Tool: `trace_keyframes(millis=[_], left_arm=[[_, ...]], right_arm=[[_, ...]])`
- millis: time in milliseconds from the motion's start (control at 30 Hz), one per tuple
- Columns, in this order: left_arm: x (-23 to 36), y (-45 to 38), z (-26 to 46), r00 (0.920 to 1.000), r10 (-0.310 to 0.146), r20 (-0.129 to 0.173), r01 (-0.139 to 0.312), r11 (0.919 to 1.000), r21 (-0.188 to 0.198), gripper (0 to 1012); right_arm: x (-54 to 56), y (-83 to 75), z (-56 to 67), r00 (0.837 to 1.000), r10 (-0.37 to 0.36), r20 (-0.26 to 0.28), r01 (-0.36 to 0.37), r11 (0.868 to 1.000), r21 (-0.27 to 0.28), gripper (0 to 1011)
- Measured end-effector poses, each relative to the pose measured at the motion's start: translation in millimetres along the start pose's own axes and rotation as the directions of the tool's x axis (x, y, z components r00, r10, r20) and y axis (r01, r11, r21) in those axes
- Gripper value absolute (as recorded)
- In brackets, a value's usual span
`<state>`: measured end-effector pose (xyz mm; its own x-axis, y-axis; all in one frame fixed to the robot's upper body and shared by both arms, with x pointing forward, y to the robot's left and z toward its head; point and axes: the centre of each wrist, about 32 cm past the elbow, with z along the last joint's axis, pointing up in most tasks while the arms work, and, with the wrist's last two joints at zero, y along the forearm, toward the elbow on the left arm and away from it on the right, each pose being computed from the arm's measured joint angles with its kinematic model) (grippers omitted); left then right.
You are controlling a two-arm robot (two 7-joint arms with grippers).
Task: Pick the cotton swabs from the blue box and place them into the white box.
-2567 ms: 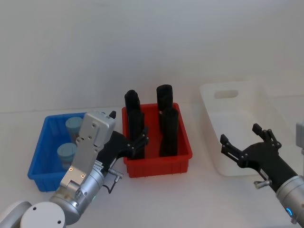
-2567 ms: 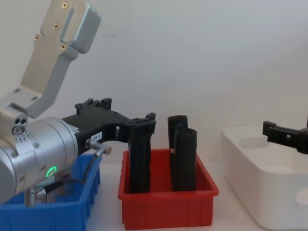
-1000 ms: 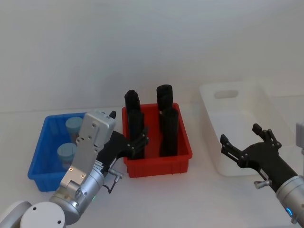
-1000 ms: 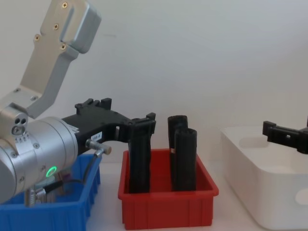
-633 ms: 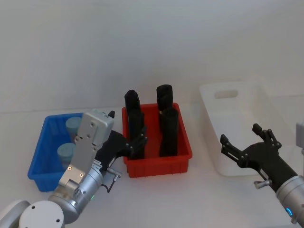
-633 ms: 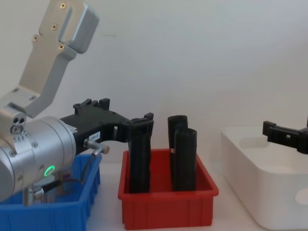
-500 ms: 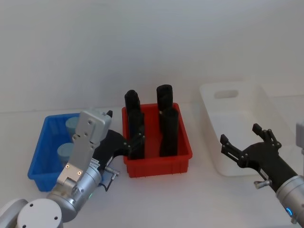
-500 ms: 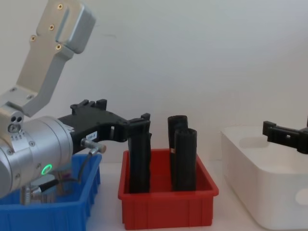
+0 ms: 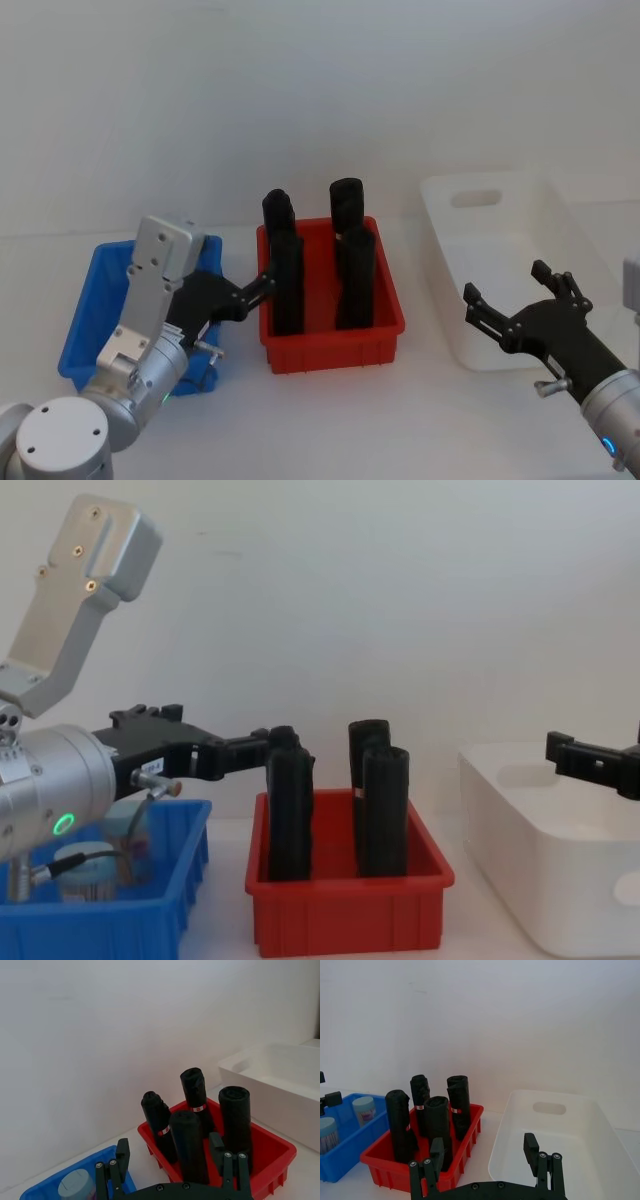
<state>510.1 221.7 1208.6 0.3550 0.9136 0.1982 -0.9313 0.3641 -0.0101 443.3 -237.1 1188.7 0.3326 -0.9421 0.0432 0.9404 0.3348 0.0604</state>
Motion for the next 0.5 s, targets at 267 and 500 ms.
trace_keyframes(millis=[267,500], left_arm=[[16.0,-3.6,-2.5,0.9988,0.043,-0.022,-0.042,0.9973,0.06,1004],[29.1,-6.4,-5.2,0.996,0.081,-0.037,-0.077,0.9912,0.107,1004]], right_arm=[[0.0,0.0,0.0,1.0,0.0,0.0,0.0,1.0,0.0,1001],[0.0,0.0,0.0,1.0,0.0,0.0,0.0,1.0,0.0,1001]])
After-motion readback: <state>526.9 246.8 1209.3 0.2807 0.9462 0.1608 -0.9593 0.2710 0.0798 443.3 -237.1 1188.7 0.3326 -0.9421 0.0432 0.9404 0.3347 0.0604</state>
